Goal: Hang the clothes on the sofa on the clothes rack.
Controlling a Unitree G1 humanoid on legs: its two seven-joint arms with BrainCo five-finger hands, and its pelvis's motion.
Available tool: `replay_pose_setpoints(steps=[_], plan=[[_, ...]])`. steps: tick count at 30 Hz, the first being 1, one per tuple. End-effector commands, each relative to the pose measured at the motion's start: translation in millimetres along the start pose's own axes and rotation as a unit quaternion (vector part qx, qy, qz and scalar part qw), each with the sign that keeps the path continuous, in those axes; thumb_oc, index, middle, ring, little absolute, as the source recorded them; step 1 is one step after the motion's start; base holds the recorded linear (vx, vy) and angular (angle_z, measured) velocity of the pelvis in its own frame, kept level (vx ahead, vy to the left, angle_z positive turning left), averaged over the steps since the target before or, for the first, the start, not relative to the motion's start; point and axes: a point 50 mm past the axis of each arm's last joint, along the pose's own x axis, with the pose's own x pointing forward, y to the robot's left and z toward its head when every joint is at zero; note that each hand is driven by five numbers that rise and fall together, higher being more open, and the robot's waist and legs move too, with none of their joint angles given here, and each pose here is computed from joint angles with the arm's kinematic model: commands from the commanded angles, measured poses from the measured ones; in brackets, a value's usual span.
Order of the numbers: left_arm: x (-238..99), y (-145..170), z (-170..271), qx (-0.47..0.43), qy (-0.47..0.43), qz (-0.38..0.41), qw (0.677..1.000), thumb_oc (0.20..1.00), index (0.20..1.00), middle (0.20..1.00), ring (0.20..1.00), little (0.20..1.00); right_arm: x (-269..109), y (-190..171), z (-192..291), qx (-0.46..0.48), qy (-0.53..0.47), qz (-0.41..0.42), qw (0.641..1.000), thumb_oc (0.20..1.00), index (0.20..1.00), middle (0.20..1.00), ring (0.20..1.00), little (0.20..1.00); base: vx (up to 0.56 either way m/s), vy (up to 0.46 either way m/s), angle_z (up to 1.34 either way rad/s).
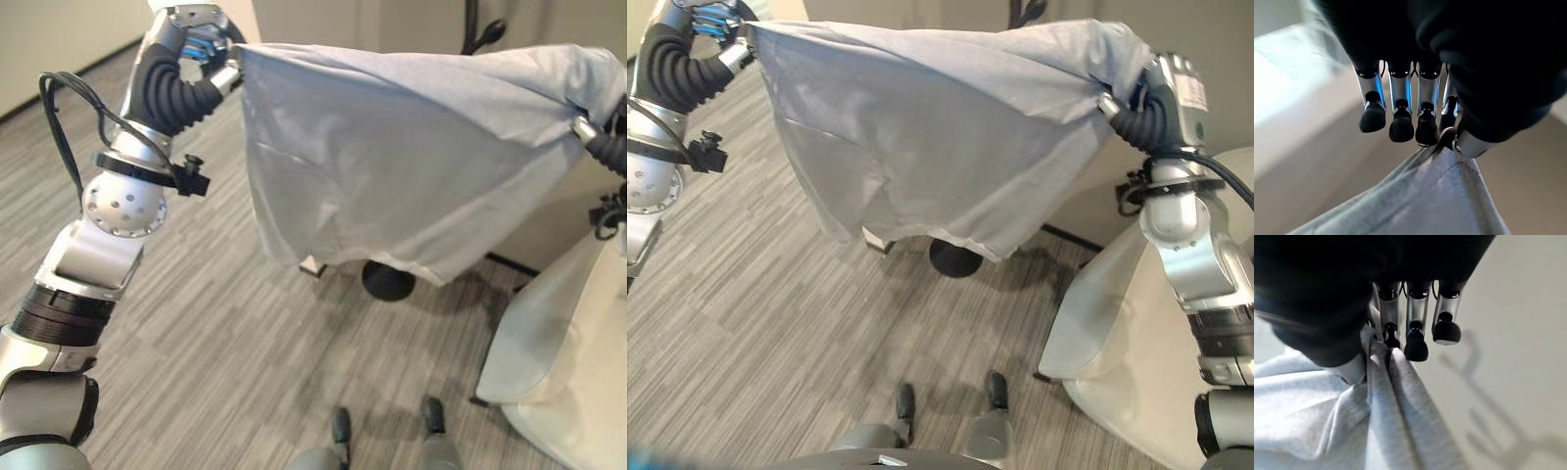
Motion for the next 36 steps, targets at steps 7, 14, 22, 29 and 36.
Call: replay_pose_setpoints(steps=[7,14,22,29,36], plan=[[11.7,4.1,-1.3,-0.004,-0.003,0.019,1.000,0.200,0.200,0.200,0.200,0.200,-5.8,-43.0,-23.3,-0.008,0.043,-0.084,0.996,0.200,0.200,0.200,0.200,0.200,0.06,-0.185,0.18],[10.9,0.4,-3.4,-0.017,0.006,0.013,1.000,0.200,0.200,0.200,0.200,0.200,-1.3,-46.3,-20.2,0.003,0.031,-0.081,0.996,0.200,0.200,0.200,0.200,0.200,0.03,-0.148,0.09],[16.4,0.8,-0.5,-0.029,-0.002,0.030,0.999,0.200,0.200,0.200,0.200,0.200,15.3,-48.8,-14.0,0.007,0.016,-0.081,0.997,0.200,0.200,0.200,0.200,0.200,-0.01,0.013,0.03],[35.9,11.3,7.2,0.016,-0.024,0.030,0.999,0.200,0.200,0.200,0.200,0.200,53.4,-47.9,1.4,-0.004,-0.005,-0.081,0.997,0.200,0.200,0.200,0.200,0.200,0.09,0.146,-0.18],[62.2,25.8,15.6,0.064,-0.039,0.042,0.996,0.200,0.200,0.200,0.200,0.200,93.1,-48.4,17.3,-0.001,-0.012,-0.071,0.997,0.200,0.200,0.200,0.200,0.200,0.07,0.109,-0.16]])
